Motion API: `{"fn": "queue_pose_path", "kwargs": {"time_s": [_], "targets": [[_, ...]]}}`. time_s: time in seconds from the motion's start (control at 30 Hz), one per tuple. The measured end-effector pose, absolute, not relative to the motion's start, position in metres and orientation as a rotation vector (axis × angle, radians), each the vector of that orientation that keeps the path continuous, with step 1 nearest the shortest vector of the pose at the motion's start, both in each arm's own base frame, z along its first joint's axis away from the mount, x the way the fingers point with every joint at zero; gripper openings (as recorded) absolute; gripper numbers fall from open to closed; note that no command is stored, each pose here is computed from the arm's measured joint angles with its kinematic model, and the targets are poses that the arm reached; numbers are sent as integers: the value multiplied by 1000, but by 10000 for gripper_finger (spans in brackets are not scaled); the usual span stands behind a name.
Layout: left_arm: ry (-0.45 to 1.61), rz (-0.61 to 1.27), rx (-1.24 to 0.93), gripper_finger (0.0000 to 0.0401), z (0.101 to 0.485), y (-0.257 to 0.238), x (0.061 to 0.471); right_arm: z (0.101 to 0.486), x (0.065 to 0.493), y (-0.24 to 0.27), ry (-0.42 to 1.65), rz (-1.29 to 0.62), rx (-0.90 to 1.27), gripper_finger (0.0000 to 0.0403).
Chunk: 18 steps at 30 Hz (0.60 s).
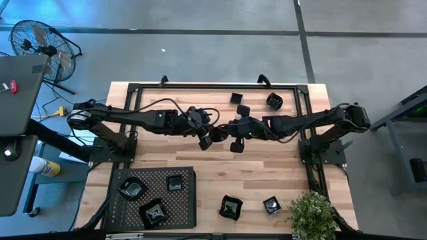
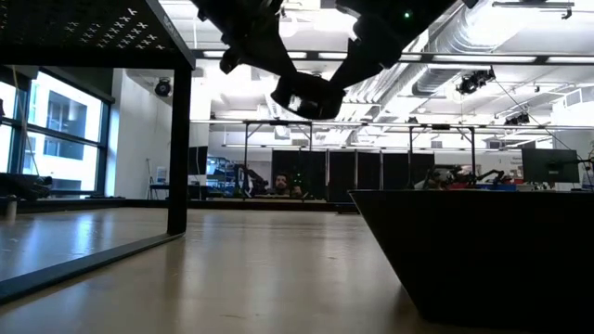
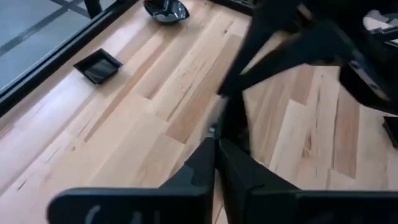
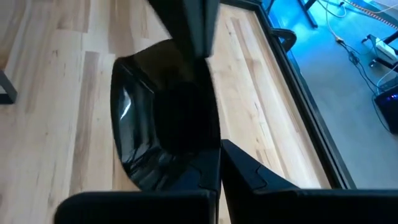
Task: Pick & Place Mini shaped plates
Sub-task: Stack the leaf-shaped plate on top of the leaf-shaped plate on the shelf
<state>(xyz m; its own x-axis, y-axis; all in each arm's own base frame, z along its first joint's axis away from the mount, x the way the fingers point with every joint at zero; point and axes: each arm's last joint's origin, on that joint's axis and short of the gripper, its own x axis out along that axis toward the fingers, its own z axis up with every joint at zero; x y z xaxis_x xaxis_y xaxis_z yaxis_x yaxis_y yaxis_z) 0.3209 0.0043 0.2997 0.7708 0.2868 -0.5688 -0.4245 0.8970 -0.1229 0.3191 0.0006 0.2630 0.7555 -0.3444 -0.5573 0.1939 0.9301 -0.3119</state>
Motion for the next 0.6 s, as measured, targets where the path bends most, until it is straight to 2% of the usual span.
{"fn": "queue_pose_path", "kwargs": {"time_s": [0.2,0.47,0.6], "targets": [[598,380,-260,20,298,4,320,264,320,1,642,-293,-239,2],[621,386,-279,13,296,4,318,264,320,1,633,-286,-235,1],[626,378,-298,31,295,3,318,264,321,1,632,-286,-234,1]]}}
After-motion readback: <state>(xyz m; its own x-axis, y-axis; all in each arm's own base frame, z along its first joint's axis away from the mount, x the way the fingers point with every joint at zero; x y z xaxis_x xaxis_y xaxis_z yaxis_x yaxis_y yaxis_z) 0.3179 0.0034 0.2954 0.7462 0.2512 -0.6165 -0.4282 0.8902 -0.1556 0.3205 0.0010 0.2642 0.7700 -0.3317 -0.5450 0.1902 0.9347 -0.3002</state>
